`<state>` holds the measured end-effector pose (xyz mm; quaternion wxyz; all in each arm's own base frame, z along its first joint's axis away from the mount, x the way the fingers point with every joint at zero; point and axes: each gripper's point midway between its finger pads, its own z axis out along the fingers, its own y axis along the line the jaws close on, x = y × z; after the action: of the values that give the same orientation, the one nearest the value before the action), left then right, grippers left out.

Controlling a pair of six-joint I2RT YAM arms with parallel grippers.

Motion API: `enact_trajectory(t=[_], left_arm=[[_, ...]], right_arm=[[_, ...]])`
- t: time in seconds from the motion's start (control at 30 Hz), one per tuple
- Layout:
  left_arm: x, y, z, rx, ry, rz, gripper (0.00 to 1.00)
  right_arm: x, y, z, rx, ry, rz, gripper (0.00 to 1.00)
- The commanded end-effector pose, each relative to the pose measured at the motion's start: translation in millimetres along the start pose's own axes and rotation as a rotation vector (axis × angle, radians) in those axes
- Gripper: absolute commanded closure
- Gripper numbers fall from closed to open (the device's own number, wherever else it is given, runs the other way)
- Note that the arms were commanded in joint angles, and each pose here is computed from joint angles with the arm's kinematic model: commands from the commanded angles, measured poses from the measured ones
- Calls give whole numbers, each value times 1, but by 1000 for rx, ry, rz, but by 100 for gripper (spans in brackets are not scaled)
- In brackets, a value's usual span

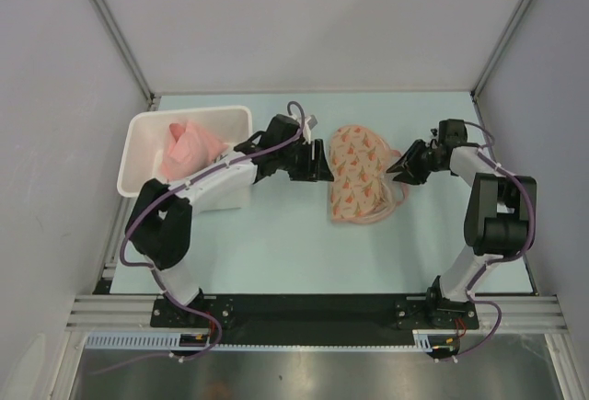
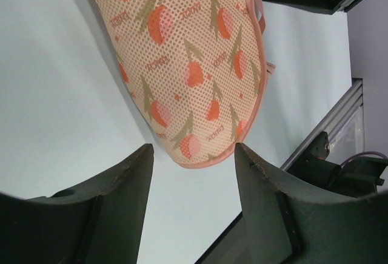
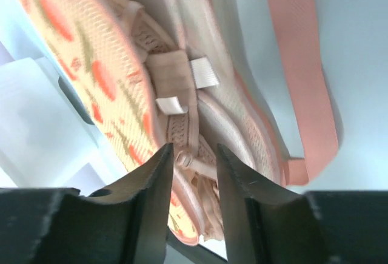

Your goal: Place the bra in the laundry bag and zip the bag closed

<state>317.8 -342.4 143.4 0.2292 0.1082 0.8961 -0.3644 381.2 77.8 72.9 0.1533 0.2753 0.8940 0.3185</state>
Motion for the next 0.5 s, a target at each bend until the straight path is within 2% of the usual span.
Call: enact_trajectory(t=[0.0, 0.13, 0.3, 0.47], left_arm=[[11, -16, -18, 43, 11, 18, 39], [18, -20, -21, 58, 24, 15, 39], [20, -23, -24, 67, 29, 15, 39], [20, -24, -31, 66, 22, 20, 39]], right_arm=[[-6, 23, -21, -20, -71, -167, 57], [0, 40, -11, -58, -38, -207, 54], [1, 40, 4, -39, -16, -216, 54], [8, 41, 14, -36, 4, -233, 60]])
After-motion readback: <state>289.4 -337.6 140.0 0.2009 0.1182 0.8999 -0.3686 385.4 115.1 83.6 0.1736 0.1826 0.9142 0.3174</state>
